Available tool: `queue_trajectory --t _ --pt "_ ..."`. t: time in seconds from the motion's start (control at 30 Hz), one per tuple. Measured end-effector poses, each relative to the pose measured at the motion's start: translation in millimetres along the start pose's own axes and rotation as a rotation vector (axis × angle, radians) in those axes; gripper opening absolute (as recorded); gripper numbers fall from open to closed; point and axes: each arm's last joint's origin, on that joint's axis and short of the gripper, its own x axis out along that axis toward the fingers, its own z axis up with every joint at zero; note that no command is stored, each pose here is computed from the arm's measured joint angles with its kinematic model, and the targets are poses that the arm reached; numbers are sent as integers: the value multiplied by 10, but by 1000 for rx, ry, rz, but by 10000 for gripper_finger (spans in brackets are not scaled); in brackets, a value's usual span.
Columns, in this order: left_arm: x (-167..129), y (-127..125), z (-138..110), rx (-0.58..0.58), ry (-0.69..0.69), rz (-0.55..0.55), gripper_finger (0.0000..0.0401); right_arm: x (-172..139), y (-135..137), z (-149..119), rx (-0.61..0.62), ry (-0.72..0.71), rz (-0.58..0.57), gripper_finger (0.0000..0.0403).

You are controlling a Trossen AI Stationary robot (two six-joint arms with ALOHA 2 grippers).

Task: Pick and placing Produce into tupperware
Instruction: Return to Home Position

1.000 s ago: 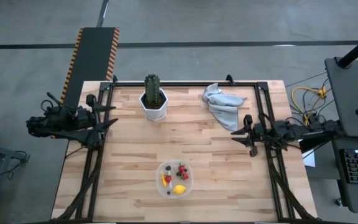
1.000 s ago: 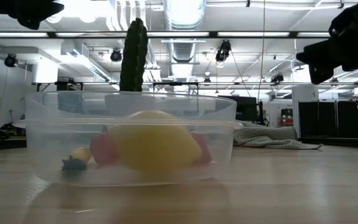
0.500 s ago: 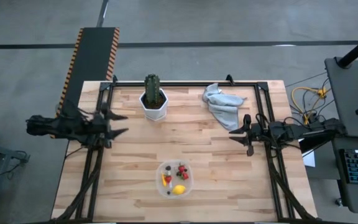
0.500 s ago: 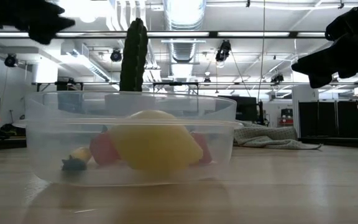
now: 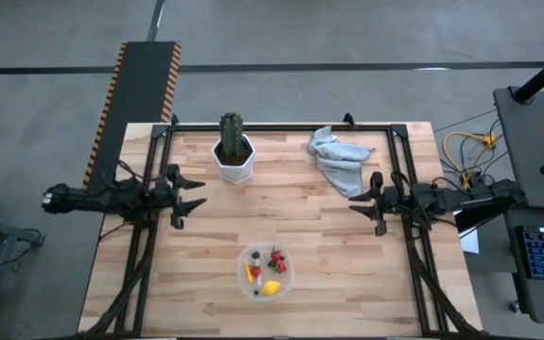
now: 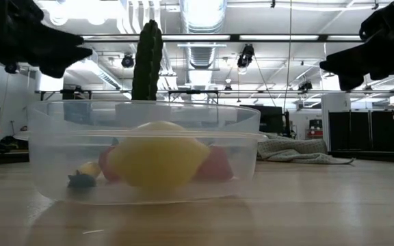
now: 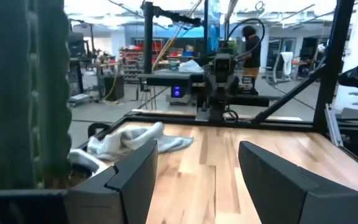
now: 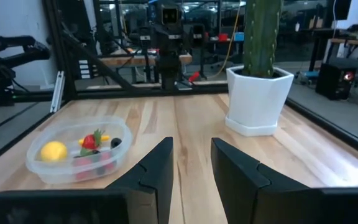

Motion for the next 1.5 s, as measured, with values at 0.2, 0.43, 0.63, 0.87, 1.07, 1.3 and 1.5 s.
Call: queue_trajectory --t 0.2,0.43,0.63,0.87,1.07,1.3,1.5 --pt "23 81 -215 -68 49 16 210 0 0 7 -11 -7 -1 100" --pt "20 94 -212 -23 35 -14 131 -1 -21 8 -67 -8 -73 100" --pt "26 84 -234 -18 59 -48 11 -1 -27 7 -112 -4 -94 72" --pt "26 81 -236 -12 60 -60 1 -1 -27 8 -128 -5 -95 10" --pt "26 78 -238 -21 62 -72 0 0 -25 7 -87 -5 -87 8" --pt "27 75 -227 -18 50 -80 0 1 -13 6 -7 -7 -44 8" --pt "27 74 -226 9 46 -84 0 1 -12 7 27 -8 -41 8"
